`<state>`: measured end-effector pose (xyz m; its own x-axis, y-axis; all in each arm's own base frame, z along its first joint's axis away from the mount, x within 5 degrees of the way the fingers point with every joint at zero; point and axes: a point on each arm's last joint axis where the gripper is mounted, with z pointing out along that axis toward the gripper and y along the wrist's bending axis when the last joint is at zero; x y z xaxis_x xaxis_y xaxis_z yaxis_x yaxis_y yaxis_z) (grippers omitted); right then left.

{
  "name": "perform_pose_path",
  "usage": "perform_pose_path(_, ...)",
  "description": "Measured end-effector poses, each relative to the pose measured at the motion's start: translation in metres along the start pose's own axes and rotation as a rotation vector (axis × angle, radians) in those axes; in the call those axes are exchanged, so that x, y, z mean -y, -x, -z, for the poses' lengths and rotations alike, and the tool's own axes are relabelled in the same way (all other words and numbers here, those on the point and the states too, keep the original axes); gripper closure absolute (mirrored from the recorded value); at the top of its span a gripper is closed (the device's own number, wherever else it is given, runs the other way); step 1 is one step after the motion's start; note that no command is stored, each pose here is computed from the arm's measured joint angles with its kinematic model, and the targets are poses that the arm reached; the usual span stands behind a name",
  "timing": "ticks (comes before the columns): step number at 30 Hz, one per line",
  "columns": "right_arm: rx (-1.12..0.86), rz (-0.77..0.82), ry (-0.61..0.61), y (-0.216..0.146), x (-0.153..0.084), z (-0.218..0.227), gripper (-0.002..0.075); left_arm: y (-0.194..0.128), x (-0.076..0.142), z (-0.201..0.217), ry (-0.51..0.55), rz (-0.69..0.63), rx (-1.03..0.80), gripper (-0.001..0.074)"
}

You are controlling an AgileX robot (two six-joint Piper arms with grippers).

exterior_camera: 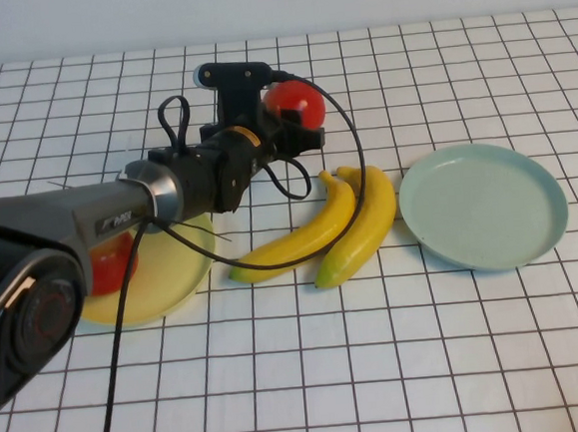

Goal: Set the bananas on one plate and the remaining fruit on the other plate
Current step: Put one type of fruit in the left plate

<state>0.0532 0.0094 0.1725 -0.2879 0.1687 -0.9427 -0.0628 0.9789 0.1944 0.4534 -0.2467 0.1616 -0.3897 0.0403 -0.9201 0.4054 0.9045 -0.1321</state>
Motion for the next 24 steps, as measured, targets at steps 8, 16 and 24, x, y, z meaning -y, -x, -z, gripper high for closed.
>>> perform_pose_path(8, 0.0, 0.0, 0.0, 0.0, 0.0, 0.0, 0.0515, 0.002, 0.0, 0.001, -0.001, -0.003, 0.001, 0.0455)
perform_pose_path(16, 0.0, 0.0, 0.0, 0.0, 0.0, 0.0, 0.0515, 0.031, 0.005, 0.021, -0.012, -0.028, 0.0, 0.0318)
perform_pose_path(24, 0.0, -0.002, 0.001, 0.0, 0.0, 0.0, 0.0515, 0.047, 0.008, 0.03, -0.017, -0.131, 0.04, 0.0068)
